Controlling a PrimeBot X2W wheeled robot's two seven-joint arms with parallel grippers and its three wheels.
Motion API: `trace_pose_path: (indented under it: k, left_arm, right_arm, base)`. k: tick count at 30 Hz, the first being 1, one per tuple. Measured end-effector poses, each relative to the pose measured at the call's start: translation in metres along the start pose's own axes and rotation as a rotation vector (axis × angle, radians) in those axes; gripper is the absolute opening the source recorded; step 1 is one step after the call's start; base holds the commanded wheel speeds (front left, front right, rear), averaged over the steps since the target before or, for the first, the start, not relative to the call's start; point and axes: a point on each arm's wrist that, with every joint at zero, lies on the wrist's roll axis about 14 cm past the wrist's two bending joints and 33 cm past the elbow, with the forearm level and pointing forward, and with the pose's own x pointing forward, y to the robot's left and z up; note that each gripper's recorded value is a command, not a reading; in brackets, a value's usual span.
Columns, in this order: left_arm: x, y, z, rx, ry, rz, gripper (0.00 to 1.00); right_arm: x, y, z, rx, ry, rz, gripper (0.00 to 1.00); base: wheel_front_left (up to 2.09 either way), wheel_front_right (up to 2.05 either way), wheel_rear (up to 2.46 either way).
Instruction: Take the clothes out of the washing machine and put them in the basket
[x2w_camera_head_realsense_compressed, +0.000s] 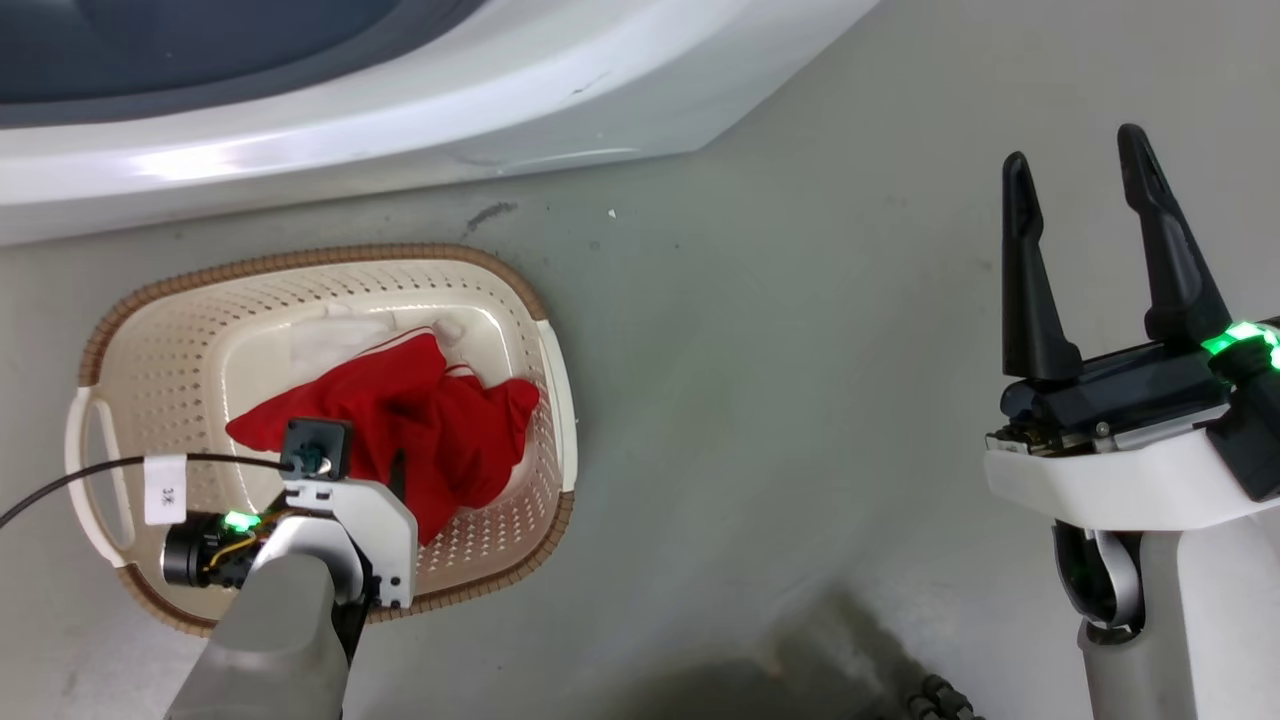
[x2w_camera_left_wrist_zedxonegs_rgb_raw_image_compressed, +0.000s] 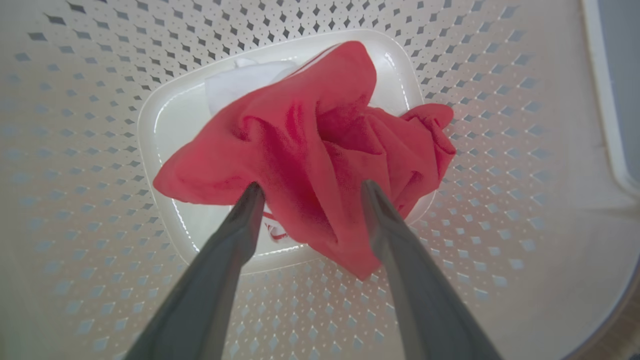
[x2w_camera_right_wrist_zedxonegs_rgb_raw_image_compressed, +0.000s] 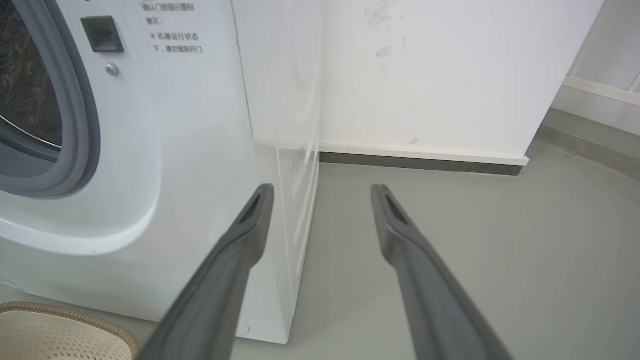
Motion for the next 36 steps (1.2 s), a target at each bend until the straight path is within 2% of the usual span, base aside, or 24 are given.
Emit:
trace_pose_path:
  k: [4, 13, 36]
  left_arm:
    - [-0.012, -0.003, 0.008, 0.01, -0.03, -0.004, 1.0]
    - [-0.053, -0.008, 0.046, -0.006, -0.212, 0.011, 1.0]
    - [-0.19, 0.011, 0.183, -0.039, -0.82, 0.143, 1.0]
  right_arm:
    - [-0.004, 0.003, 0.012, 0.0, -0.019, 0.005, 1.0]
    - [-0.026, 0.009, 0.04, 0.005, -0.056, 0.011, 1.0]
    - [-0.076, 0.021, 0.104, 0.004, -0.184, 0.023, 1.0]
  base:
    - [0.0, 0.0, 0.0]
    - [0.0, 0.0, 0.0]
    - [0.0, 0.0, 0.0]
